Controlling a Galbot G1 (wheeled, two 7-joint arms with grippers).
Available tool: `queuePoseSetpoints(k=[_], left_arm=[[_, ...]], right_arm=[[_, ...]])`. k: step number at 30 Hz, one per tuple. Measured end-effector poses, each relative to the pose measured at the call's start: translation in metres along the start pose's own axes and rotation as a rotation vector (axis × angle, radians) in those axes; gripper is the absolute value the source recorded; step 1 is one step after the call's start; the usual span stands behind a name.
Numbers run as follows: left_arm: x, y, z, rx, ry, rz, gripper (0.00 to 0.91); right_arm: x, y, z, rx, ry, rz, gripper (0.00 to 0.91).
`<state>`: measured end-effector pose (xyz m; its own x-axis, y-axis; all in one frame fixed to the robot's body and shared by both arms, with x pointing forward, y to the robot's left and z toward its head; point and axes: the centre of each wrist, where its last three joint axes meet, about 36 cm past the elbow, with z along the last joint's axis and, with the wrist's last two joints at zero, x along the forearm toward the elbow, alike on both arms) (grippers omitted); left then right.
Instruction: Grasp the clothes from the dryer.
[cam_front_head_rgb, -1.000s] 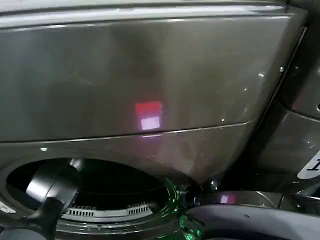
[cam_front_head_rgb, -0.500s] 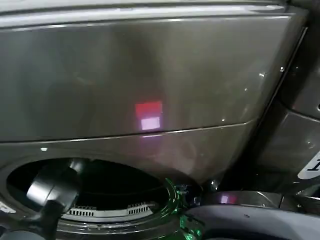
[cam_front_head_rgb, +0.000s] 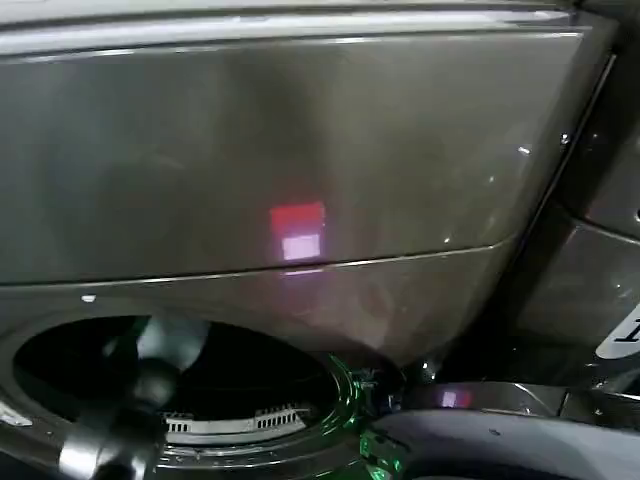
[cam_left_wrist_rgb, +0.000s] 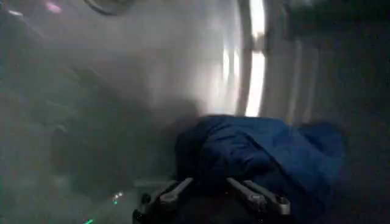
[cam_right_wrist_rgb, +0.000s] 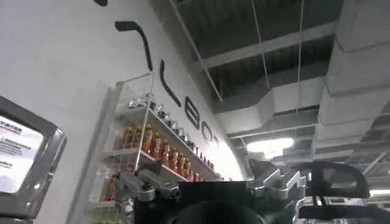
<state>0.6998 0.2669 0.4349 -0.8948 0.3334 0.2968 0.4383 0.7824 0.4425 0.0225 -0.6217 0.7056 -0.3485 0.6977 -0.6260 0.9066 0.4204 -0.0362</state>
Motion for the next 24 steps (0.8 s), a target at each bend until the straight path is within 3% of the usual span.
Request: queuePoseSetpoints(k=[12,24], left_arm=[[0.04,-0.058,0.018,0.326,-0.306,-0.366,0.0],[0.058,-0.078,0.011,0.394,-0.413,-0.515,0.0]], right_arm=[[-0.004,0.007,-0.008,0.015,-0.046,-0.058,0.907],[-0.003,-0.003,-0.015,0.025,-0.071,-0.051,0.907]])
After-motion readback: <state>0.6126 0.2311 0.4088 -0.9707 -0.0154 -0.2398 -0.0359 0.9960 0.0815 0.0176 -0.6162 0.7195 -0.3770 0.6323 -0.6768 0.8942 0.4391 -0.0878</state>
